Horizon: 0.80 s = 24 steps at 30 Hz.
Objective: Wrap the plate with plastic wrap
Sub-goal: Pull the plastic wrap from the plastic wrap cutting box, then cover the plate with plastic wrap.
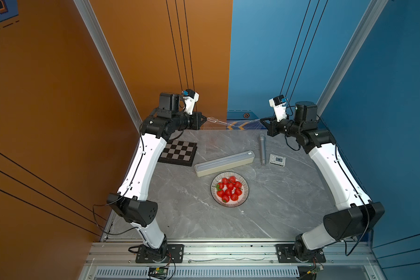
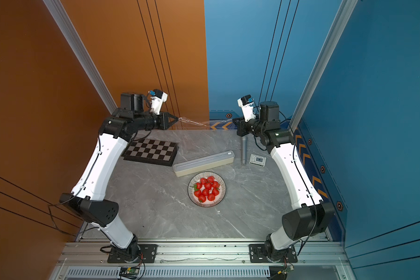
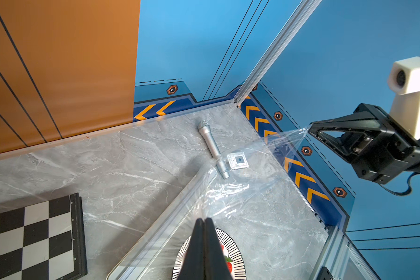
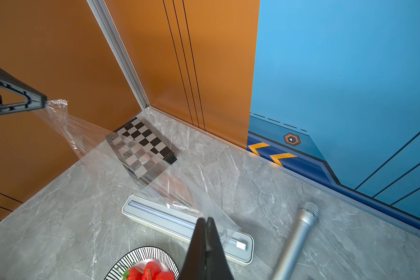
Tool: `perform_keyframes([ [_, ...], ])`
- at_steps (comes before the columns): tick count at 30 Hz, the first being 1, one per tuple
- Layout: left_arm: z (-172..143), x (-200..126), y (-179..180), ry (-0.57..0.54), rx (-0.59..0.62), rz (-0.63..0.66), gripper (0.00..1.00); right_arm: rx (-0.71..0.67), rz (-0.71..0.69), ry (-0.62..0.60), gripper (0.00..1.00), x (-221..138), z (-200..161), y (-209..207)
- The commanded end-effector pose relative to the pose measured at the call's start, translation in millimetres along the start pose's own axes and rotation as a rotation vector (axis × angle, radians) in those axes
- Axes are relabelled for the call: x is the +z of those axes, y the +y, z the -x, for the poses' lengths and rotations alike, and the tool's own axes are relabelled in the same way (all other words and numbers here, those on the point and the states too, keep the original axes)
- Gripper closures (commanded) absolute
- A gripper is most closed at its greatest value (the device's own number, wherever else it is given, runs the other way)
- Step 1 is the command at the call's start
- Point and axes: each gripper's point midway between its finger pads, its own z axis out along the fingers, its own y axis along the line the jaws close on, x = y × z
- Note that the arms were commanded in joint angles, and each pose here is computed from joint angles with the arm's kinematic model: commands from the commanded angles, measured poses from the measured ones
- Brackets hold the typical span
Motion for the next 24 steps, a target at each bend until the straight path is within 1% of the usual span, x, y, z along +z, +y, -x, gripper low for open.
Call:
perform_keyframes([
  [1, -4, -16, -20, -0.013, 0.035, -0.050, 1.00, -0.013, -0.018, -0.026, 1.00, -12, 3, 5],
  [4, -26, -22, -27, 0.020, 0.049, -0.050, 1.00, -0.001, -0.014, -0.006, 1.00, -20, -12, 9],
  [9, -77, -30, -35, 0.099, 0.032, -0.041, 1.00, 0.037, -0.013, 0.043, 1.00, -33, -48, 18],
  [18, -173, -30, -55, 0.270, -0.009, -0.057, 1.00, 0.131, 0.014, 0.165, 1.00, -45, -131, 43],
  [21, -202, -31, -53, 0.319, -0.031, -0.036, 1.00, 0.175, 0.005, 0.203, 1.00, -51, -159, 47],
  [24, -228, -30, -54, 0.351, -0.077, -0.040, 1.00, 0.223, 0.001, 0.249, 1.00, -56, -190, 52],
])
